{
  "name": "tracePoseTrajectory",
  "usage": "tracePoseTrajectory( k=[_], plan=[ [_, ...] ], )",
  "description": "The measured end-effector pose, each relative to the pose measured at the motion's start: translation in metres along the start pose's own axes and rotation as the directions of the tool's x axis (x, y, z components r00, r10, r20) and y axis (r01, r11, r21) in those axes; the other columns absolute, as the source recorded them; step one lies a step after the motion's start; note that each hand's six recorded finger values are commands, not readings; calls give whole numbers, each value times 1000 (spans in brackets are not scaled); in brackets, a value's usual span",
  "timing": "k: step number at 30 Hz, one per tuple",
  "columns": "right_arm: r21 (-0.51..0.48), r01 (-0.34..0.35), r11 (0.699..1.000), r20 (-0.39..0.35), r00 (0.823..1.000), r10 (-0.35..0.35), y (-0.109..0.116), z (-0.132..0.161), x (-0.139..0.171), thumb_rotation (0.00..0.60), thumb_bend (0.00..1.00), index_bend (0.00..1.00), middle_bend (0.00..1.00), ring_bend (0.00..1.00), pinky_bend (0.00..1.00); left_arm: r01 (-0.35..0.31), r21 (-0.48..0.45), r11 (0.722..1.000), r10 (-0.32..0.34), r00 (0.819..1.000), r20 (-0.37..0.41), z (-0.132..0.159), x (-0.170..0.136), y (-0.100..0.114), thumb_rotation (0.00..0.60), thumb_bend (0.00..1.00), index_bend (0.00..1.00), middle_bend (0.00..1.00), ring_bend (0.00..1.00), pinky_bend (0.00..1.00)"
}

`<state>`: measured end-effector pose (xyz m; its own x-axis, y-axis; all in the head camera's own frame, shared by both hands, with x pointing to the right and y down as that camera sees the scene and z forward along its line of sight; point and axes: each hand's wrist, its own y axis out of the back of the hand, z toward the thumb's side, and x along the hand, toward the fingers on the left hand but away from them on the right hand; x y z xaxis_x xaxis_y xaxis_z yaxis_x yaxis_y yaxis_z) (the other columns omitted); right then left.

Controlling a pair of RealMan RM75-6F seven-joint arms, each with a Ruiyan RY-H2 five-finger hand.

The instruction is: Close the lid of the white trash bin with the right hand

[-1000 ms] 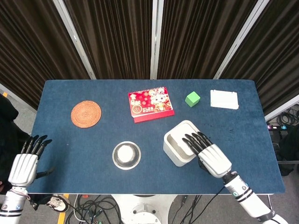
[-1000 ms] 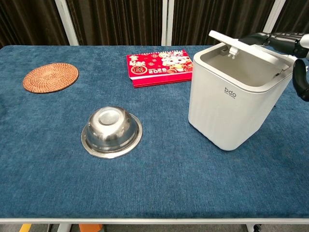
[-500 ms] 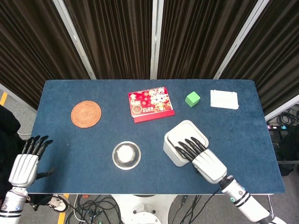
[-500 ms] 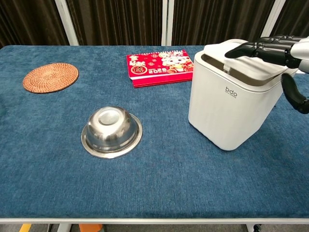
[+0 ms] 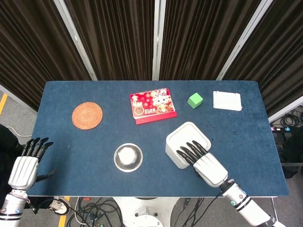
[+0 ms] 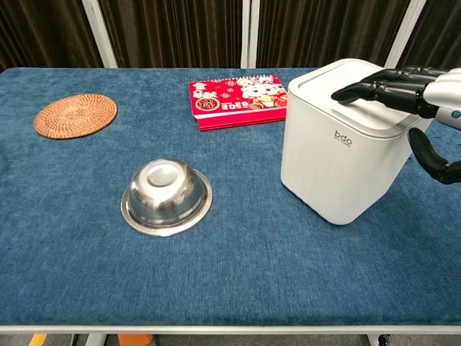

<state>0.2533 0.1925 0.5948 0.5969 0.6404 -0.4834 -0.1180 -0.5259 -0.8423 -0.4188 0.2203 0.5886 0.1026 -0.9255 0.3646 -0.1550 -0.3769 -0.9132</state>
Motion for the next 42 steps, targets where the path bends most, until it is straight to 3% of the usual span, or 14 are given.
tracePoseTrajectory(
  k=[7,12,16,20,25,28,31,33,35,36,38,42],
  plan=[
    [-7,-25,1000,8,1000,25,-10,0,1,600,801,0,205,0,0,-4,-1,1000,4,1000,-3,-1,0,1,600,0,186,110,43,82],
    [-14,75,997,11,997,-75,8,-1,2,600,801,0,154,0,0,-10,-1,1000,10,1000,-4,-2,-1,2,600,0,186,110,43,82],
    [-18,186,982,39,982,-185,30,-9,11,600,770,0,122,0,0,-10,0,1000,10,1000,-2,-1,0,2,600,0,186,110,43,82],
    [-16,254,967,116,961,-250,41,-27,35,600,746,0,94,0,0,-12,0,1000,12,1000,-1,0,0,2,600,0,186,111,43,82],
    [-12,244,970,263,936,-232,28,-63,70,600,697,0,25,0,0,-13,4,1000,13,1000,-1,1,-1,3,600,0,186,110,43,82],
    [-7,212,977,387,902,-193,13,-92,96,600,540,0,1,0,0,-17,8,1000,17,1000,1,3,0,4,600,0,186,110,43,82],
    [-3,180,984,520,840,-153,0,-122,125,600,250,0,0,0,0,-28,15,999,28,1000,-1,3,1,4,600,0,186,110,43,82],
    [8,158,987,609,783,-130,-7,-140,146,600,124,0,0,0,0,-37,18,999,37,999,-5,3,2,4,600,0,186,110,43,82],
    [29,139,990,682,721,-121,-12,-156,166,600,73,0,0,0,0,-40,20,999,40,999,-15,0,2,1,600,0,186,110,43,82],
    [37,134,990,703,701,-121,-13,-160,173,600,67,0,0,0,0,-40,21,999,40,999,-17,0,3,0,600,0,186,110,43,82],
    [54,145,988,716,684,-139,-12,-164,178,600,65,0,0,0,0,-42,25,999,43,999,-18,0,2,0,600,0,186,110,43,82],
    [90,198,976,682,702,-205,-4,-160,172,600,66,0,0,0,0,-52,27,998,52,998,-21,1,0,0,600,0,186,111,43,82]
  ],
)
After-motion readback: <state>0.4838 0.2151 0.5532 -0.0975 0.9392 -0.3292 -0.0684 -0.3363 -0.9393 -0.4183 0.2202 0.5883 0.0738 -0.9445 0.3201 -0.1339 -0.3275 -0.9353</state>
